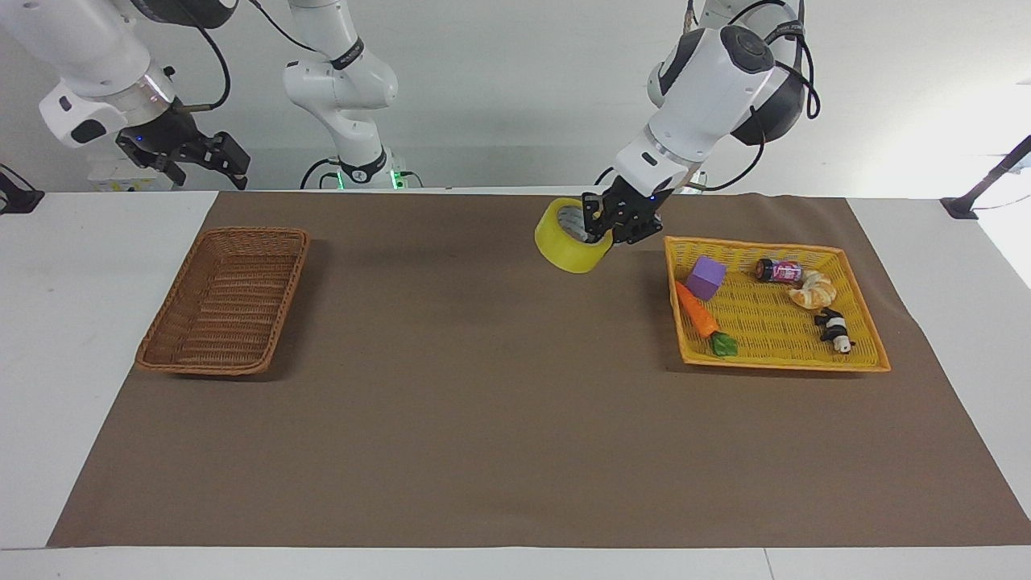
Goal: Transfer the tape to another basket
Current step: 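Carry the tape roll toward the table center with the left gripper, then hold the tape with the left gripper while the right gripper reaches it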
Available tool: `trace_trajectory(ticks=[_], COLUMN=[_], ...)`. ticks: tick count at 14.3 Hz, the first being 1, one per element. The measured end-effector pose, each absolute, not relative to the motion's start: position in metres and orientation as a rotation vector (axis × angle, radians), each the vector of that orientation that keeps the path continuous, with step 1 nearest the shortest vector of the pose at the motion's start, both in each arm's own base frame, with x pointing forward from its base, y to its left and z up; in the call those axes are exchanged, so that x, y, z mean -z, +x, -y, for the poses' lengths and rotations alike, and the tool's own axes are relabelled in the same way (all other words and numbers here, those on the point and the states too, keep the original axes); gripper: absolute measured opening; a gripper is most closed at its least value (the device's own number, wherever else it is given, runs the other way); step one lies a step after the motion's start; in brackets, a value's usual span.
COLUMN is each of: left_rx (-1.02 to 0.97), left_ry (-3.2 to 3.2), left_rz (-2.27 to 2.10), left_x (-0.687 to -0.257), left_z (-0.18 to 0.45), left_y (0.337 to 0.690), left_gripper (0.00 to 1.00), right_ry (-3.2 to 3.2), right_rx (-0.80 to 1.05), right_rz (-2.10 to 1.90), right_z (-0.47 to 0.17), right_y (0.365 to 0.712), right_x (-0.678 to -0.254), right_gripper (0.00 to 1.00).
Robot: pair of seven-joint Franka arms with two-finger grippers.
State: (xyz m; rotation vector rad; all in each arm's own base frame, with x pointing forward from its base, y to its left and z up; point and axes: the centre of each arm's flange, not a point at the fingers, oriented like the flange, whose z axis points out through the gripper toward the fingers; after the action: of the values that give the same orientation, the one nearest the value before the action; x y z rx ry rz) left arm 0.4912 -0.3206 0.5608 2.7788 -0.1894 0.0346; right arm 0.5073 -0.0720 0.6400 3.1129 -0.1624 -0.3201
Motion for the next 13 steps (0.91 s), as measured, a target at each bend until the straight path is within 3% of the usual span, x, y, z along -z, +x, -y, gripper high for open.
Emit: trace_trajectory(ticks=[6,10,13], left_rx=[-0.021,0.019,0.025], left_ry=[2.788,2.803,2.805], left_rz=[0.149,0.119,0.114], left_x=[-0.558,-0.554,-0.553], left_z=[0.305,0.290,0.288], left_y=[0.499,0.505,0.505], left_gripper=[0.22,0.22,0.22], right_ry=[3.400,3.772,3.985], right_rx=[0.207,0.095,0.070], right_rz=[-0.017,-0.064,-0.092], right_z=[0.053,-0.004,-0.085], right_y=[0.499,0.521,0.538], right_x=[-0.657,-0.629,-0.596], right_gripper=[1.00,1.00,1.00])
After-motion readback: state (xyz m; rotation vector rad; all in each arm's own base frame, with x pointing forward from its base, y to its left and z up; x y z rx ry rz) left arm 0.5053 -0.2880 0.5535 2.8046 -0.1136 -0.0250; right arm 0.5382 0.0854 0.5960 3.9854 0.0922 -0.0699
